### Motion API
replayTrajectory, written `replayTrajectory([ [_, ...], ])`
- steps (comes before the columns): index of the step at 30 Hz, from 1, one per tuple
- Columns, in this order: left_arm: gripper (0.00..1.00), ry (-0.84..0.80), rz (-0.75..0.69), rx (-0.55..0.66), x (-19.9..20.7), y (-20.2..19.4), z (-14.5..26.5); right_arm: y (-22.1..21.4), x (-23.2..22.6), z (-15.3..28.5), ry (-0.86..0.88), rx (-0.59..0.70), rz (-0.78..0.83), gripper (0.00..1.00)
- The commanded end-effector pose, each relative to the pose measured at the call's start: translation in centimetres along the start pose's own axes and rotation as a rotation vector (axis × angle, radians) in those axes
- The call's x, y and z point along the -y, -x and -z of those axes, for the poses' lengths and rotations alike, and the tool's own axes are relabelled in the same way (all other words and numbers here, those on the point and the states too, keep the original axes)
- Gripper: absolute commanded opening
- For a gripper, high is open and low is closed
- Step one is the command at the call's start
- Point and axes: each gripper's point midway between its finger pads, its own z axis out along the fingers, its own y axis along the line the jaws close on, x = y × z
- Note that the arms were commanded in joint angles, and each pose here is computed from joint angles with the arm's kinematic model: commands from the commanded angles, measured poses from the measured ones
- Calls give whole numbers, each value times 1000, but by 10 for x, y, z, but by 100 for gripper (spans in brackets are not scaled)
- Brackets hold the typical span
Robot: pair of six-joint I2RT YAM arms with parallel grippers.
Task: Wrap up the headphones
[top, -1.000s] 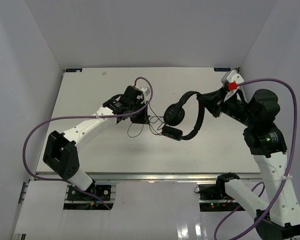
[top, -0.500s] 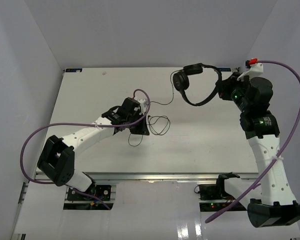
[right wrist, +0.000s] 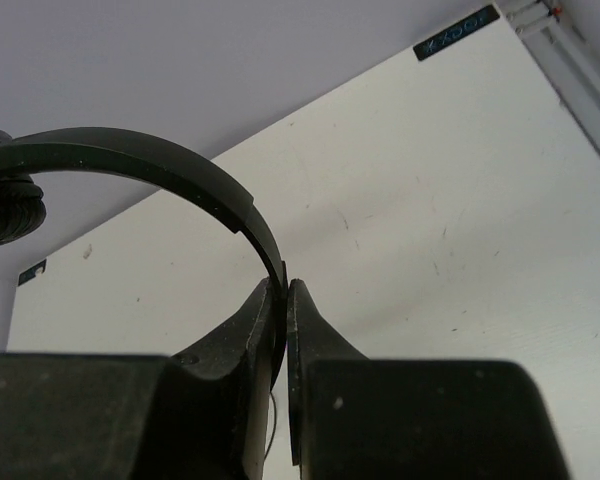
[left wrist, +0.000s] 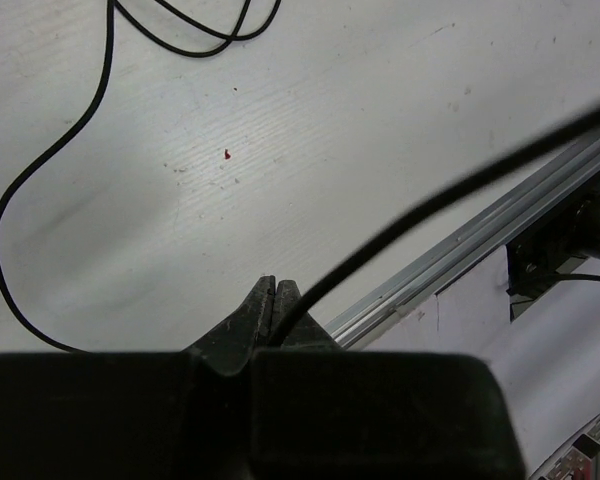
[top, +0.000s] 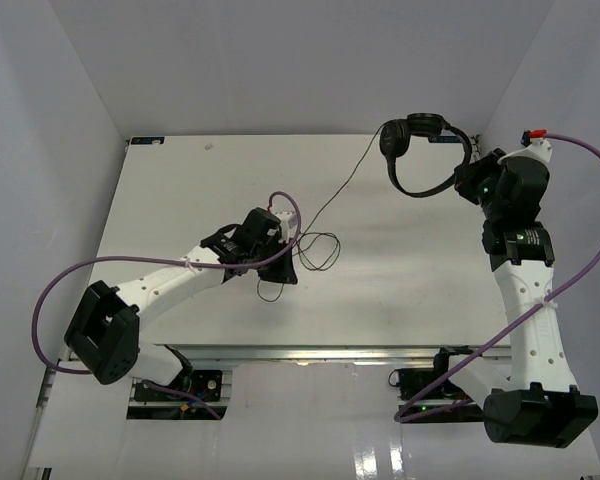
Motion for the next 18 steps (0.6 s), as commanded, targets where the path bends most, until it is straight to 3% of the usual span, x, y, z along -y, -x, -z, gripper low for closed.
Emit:
replayTrajectory([
  [1,0,36,-13,-11,-5,2,-13,6,-28,-2,172,-10,-128,8],
  [10,0,87,-29,-63,-15,7,-41,3,-54,8,331,-73,-150,8],
  [18,0,108,-65,-83,-5,4,-54,-2,-52,-6,308,-111,-247,8],
])
